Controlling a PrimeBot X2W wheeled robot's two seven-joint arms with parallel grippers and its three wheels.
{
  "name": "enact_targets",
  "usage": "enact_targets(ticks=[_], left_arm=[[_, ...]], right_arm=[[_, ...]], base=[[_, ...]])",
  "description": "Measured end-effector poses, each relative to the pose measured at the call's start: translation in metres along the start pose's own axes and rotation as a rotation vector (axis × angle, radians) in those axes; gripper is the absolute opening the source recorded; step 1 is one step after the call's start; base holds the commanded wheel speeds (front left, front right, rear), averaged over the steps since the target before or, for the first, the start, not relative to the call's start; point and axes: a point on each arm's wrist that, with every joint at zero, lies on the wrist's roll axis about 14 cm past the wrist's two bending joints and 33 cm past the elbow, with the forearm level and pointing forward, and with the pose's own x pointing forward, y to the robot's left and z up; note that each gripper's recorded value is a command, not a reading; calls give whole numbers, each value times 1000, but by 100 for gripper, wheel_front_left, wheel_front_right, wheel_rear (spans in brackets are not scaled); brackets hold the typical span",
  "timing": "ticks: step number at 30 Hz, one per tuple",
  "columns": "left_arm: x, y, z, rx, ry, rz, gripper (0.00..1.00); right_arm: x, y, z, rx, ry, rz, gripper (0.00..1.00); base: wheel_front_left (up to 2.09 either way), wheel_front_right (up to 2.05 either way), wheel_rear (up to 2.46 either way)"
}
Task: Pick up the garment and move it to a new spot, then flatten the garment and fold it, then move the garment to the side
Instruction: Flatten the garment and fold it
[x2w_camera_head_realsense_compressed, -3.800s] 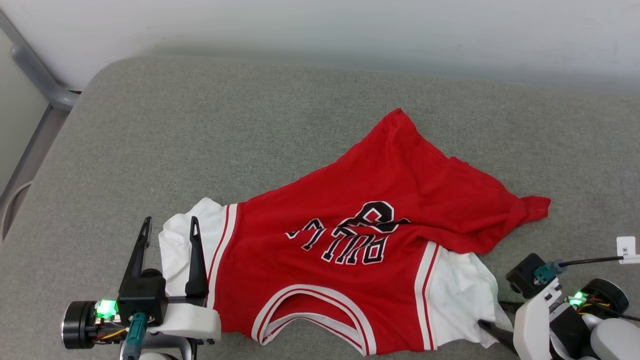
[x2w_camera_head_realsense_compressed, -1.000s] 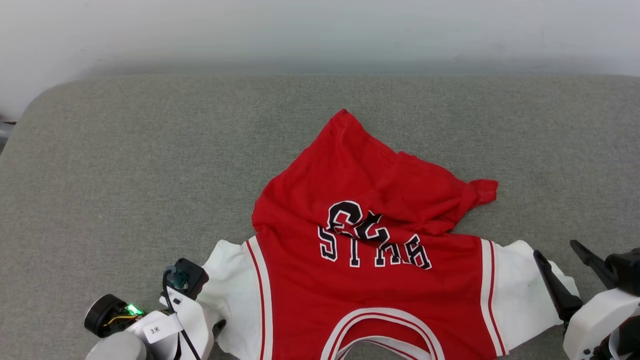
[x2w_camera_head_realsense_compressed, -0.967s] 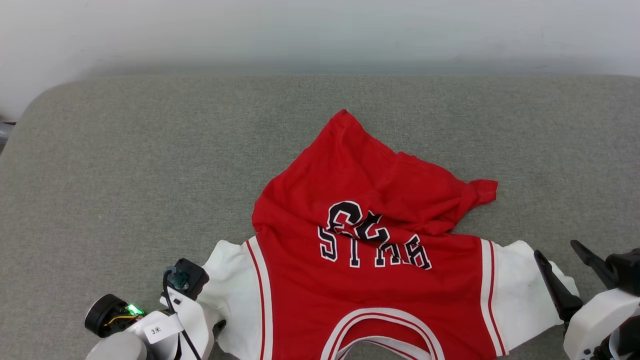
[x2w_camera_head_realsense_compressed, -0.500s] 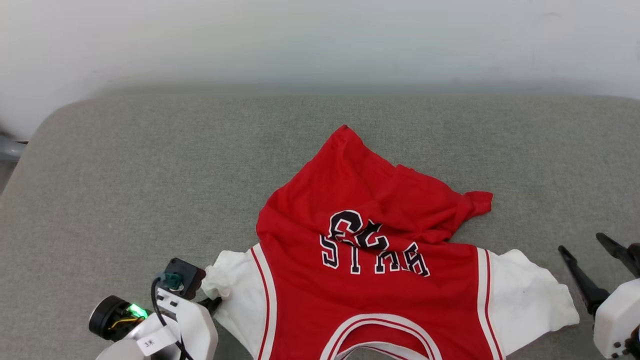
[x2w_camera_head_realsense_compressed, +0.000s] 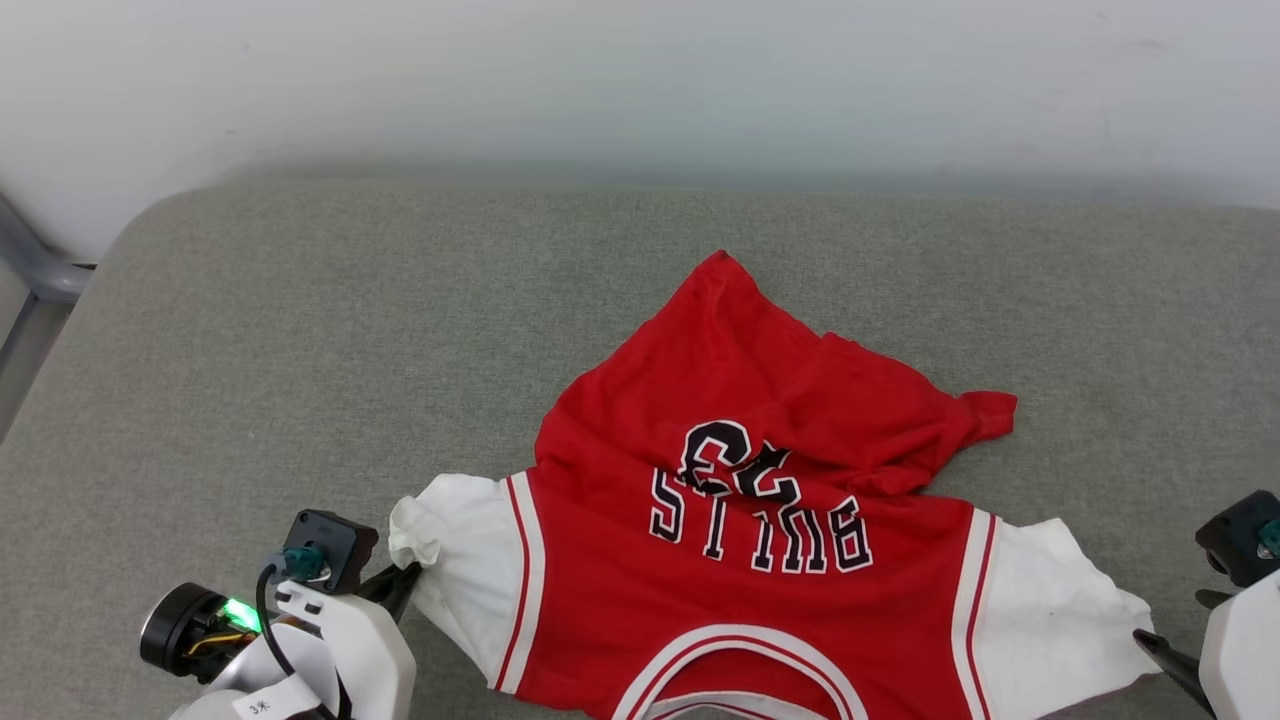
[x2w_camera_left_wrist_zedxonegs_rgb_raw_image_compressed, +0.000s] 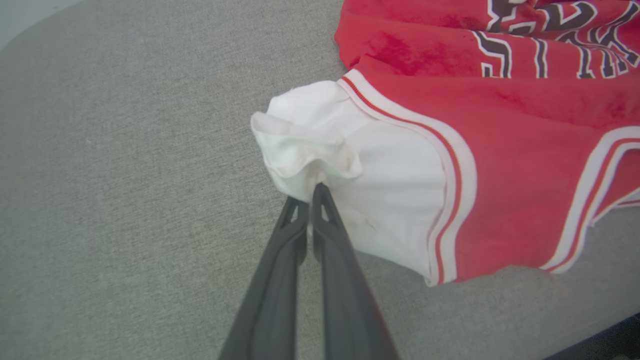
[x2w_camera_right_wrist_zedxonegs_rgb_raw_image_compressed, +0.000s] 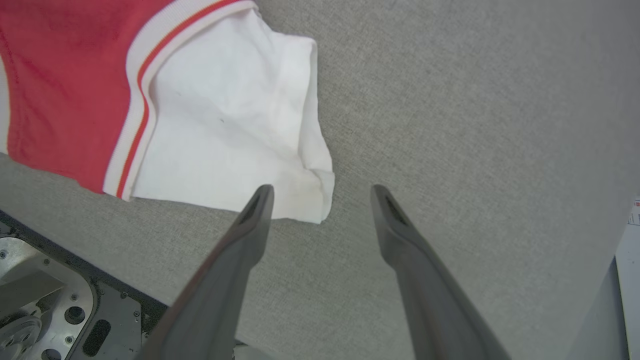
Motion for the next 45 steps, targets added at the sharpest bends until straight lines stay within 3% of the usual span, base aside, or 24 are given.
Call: enact_targets(ticks=[9, 20, 22, 29, 31, 37, 45], left_arm=[[5, -1, 3, 3, -8, 2, 0], [14, 0, -2, -9, -1, 4, 0], [15, 0, -2, -14, -6, 3, 0], [10, -2, 12, -8, -65, 3, 0], [-5, -5, 49, -21, -222, -3, 0], [-26, -13, 109, 9, -449, -23, 0], [-66, -16, 215, 127, -790, -22, 0]], right_arm=[[33, 2, -25, 42, 125, 34, 100], [66, 18, -49, 76, 147, 84, 100], [67, 21, -46, 76, 124, 92, 0], [64, 30, -16, 57, -32, 113, 0], [42, 33, 24, 58, -223, 119, 0], [5, 11, 76, 92, -455, 58, 0], [-62, -32, 150, 156, -796, -54, 0]], base=[[0, 0, 0], [0, 0, 0], [0, 0, 0], [0, 0, 0], [0, 0, 0], [0, 0, 0], [0, 0, 0]])
